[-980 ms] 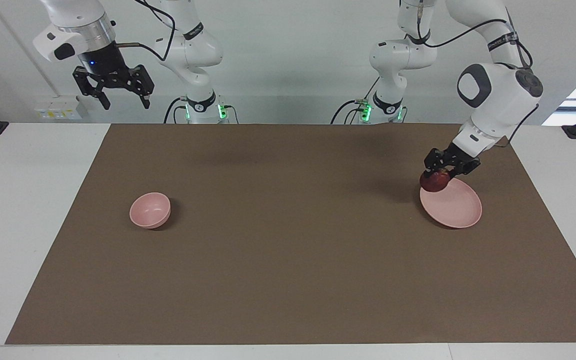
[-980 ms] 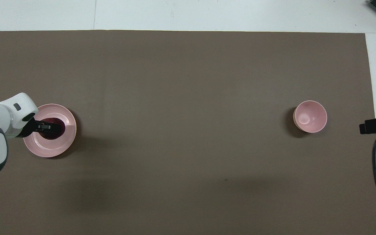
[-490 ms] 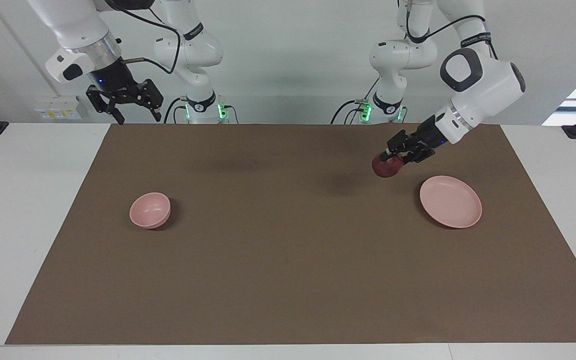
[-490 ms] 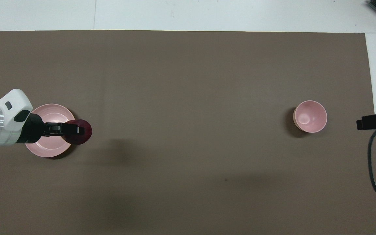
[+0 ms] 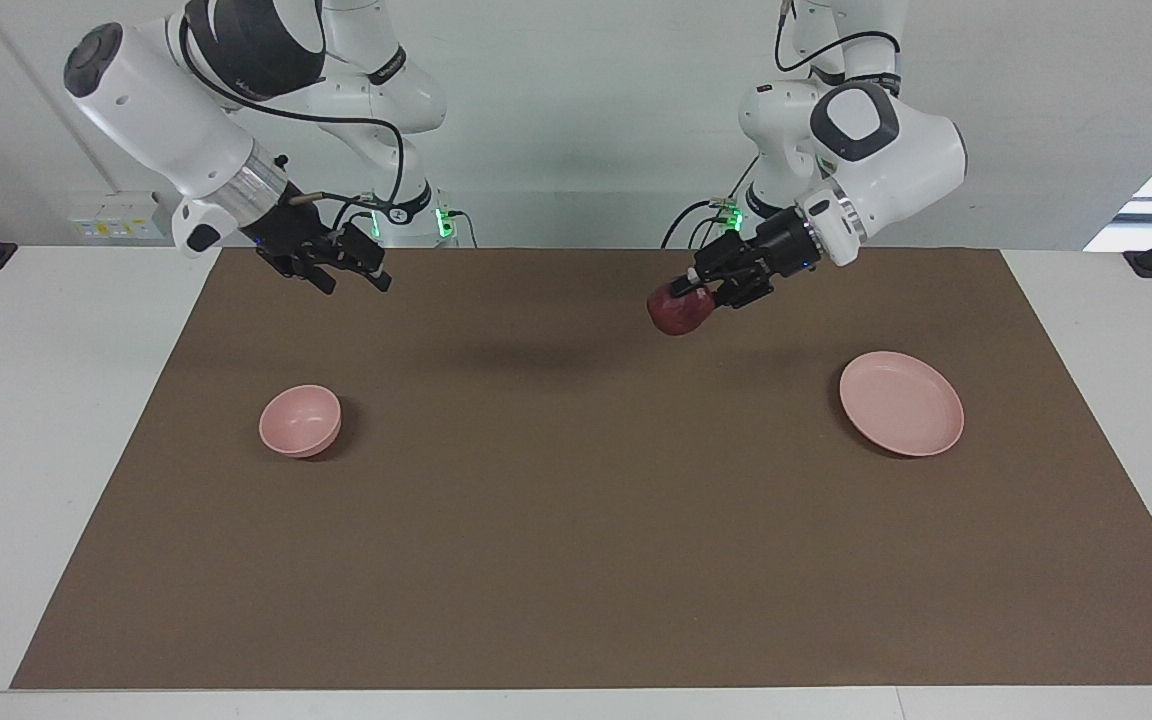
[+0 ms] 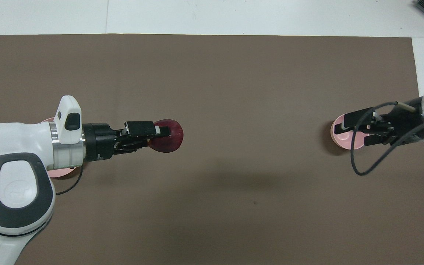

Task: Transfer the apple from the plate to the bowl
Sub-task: 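Lift the apple with the left gripper while the right gripper approaches, then close the right gripper on the apple held by the left gripper, then open the left gripper while the right gripper carries the apple away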

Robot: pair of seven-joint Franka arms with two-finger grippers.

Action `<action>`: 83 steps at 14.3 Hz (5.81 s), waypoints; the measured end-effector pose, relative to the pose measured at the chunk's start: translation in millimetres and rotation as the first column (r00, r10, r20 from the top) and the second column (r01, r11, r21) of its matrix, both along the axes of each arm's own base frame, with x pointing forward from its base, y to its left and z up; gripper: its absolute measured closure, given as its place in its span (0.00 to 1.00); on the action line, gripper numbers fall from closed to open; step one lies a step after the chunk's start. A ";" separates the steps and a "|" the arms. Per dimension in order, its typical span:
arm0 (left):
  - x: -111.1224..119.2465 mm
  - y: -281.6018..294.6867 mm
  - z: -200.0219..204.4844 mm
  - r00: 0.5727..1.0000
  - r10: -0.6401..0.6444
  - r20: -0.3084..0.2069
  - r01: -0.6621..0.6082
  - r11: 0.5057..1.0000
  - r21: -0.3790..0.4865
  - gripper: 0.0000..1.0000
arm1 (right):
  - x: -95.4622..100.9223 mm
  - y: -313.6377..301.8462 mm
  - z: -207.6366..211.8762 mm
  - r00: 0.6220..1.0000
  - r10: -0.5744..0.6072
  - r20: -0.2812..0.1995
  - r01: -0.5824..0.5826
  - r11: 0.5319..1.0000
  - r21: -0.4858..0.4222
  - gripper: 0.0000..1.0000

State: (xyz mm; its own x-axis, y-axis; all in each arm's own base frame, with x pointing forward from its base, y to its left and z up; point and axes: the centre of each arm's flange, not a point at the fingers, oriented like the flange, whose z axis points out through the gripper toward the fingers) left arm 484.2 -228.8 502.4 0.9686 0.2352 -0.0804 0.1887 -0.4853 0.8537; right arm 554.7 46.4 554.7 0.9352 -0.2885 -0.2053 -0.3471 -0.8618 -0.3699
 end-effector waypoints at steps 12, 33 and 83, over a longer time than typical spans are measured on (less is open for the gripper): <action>-63.6 -110.2 11.8 0.957 0.282 0.063 -0.275 0.956 -0.101 0.27 | 29.5 82.5 -24.3 0.829 -0.359 -0.429 0.511 0.797 0.321 0.00; -70.5 -120.6 17.7 0.954 0.287 0.085 -0.278 0.955 -0.101 0.27 | 10.3 163.3 -35.7 0.828 -0.208 -0.520 0.427 0.836 0.346 0.00; -16.6 -43.9 9.1 0.974 0.060 0.220 -0.100 0.980 0.173 0.00 | 54.3 -4.3 -55.0 0.984 0.172 0.036 -0.154 0.943 -0.296 0.20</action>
State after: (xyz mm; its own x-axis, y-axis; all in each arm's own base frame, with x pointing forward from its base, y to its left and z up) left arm 467.5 -272.7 511.5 0.9362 0.3039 0.1765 0.0569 -0.6267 0.7772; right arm 609.1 42.1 499.7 0.9825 -0.1696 -0.0771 -0.1775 -0.9779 -0.1107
